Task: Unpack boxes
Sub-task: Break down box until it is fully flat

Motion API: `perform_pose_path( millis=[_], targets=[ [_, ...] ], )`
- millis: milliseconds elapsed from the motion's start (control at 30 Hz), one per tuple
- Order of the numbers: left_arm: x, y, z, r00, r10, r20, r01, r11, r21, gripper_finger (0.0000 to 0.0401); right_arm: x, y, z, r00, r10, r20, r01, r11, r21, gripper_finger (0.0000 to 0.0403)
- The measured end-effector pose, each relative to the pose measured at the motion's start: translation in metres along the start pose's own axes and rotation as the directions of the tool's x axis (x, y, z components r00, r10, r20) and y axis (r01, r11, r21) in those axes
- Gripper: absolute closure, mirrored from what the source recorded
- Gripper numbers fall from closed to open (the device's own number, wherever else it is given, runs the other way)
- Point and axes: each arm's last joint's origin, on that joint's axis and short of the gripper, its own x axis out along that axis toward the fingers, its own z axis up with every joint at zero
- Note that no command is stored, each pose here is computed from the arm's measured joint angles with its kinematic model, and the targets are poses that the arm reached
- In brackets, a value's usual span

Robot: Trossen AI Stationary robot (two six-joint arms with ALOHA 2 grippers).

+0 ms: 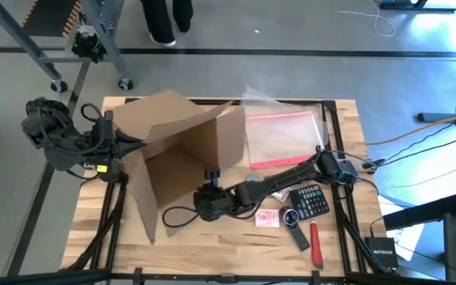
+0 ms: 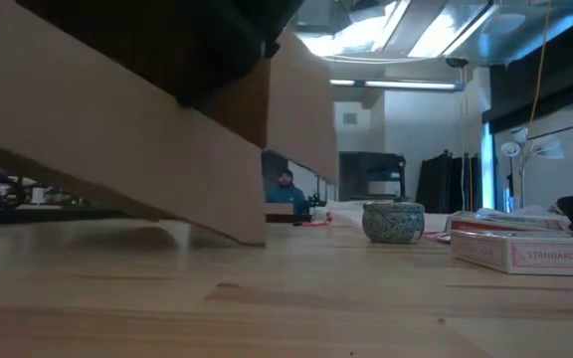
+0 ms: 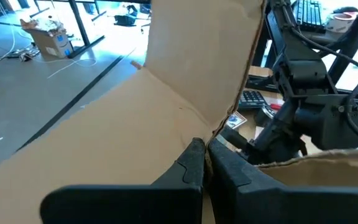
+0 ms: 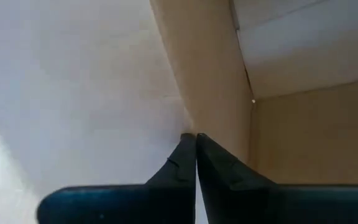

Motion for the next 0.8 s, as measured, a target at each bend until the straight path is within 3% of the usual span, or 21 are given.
perform_pose_path(
  millis=[200, 333, 567, 667, 800],
  targets=[
    [0.0, 0.0, -0.001, 1.0, -0.011, -0.012, 0.011, 1.0, 0.005, 0.0401, -0.019, -0.002, 0.006, 1.0, -0.009, 0.028, 0.008, 1.0, 0.02, 0.0402],
    [0.0, 0.0, -0.001, 1.0, -0.012, -0.012, 0.012, 1.0, 0.01, 0.0401, -0.055, -0.015, 0.015, 0.997, -0.015, 0.071, 0.012, 0.999, 0.039, 0.0398],
    [0.0, 0.0, 0.0, 1.0, -0.014, -0.009, 0.014, 1.0, 0.01, 0.0401, -0.106, -0.052, 0.009, 1.0, 0.007, 0.023, -0.012, 0.979, 0.206, 0.0395],
    [0.0, 0.0, 0.0, 1.0, -0.017, -0.004, 0.017, 1.0, 0.02, 0.0401, -0.116, -0.066, 0.004, 1.0, 0.028, -0.01, -0.024, 0.965, 0.26, 0.039],
    [-0.001, 0.0, 0.002, 1.0, -0.026, 0.011, 0.026, 1.0, 0.015, 0.0401, -0.115, -0.066, 0.0, 0.994, 0.098, -0.039, -0.086, 0.966, 0.243, 0.0357]
  ],
)
